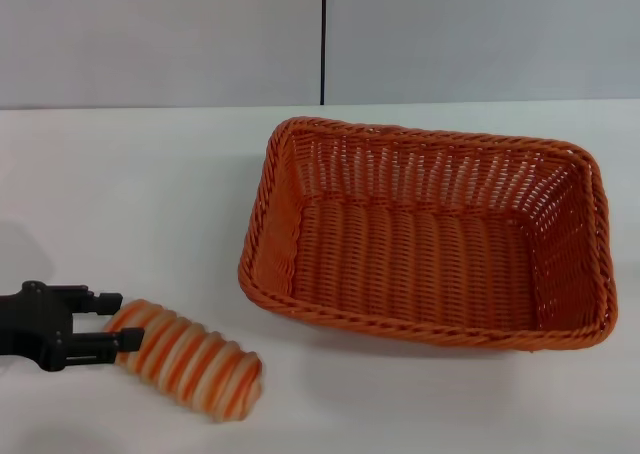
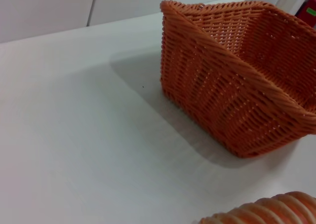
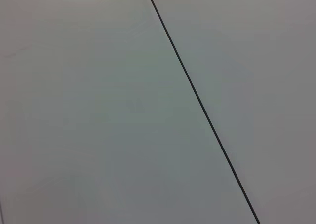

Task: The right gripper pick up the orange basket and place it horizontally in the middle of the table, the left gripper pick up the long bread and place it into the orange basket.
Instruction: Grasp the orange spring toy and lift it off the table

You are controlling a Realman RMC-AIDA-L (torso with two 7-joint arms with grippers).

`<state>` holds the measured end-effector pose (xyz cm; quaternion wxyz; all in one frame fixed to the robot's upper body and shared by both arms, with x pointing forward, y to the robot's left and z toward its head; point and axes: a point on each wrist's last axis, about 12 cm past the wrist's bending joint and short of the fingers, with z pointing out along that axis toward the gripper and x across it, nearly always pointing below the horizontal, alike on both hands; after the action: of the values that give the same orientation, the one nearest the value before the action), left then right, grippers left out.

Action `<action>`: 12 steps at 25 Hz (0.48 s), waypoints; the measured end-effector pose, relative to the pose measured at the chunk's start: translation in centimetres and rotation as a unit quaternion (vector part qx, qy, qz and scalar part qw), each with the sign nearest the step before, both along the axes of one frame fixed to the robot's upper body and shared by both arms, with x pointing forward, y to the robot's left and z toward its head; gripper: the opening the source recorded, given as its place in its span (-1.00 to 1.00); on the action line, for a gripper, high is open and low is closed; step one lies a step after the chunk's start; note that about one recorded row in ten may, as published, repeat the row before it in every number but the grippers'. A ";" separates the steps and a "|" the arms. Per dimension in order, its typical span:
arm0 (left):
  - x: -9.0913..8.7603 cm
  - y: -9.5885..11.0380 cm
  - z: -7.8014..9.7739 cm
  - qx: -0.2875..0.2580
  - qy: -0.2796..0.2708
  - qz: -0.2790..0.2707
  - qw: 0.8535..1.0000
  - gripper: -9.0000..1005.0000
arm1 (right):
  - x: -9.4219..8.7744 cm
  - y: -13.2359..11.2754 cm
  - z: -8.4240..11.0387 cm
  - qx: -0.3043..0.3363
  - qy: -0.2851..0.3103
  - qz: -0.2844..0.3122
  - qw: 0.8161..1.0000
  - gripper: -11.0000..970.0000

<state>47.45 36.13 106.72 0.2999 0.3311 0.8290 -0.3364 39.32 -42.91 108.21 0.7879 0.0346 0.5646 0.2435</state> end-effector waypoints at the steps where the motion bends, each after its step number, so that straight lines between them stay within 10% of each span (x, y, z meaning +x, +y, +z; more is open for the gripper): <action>1: 0.0 0.0 0.0 0.001 0.000 0.000 1.000 0.26 | 0.0 0.0 0.0 0.000 -0.001 0.000 1.000 0.44; 12: 0.4 -0.6 -0.3 0.007 0.008 -0.018 1.000 0.25 | 0.1 -0.1 0.2 0.004 -0.005 -0.003 1.000 0.44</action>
<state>47.81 35.50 106.39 0.2850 0.3450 0.8277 -0.3386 39.44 -43.01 108.38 0.7914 0.0377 0.5593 0.2438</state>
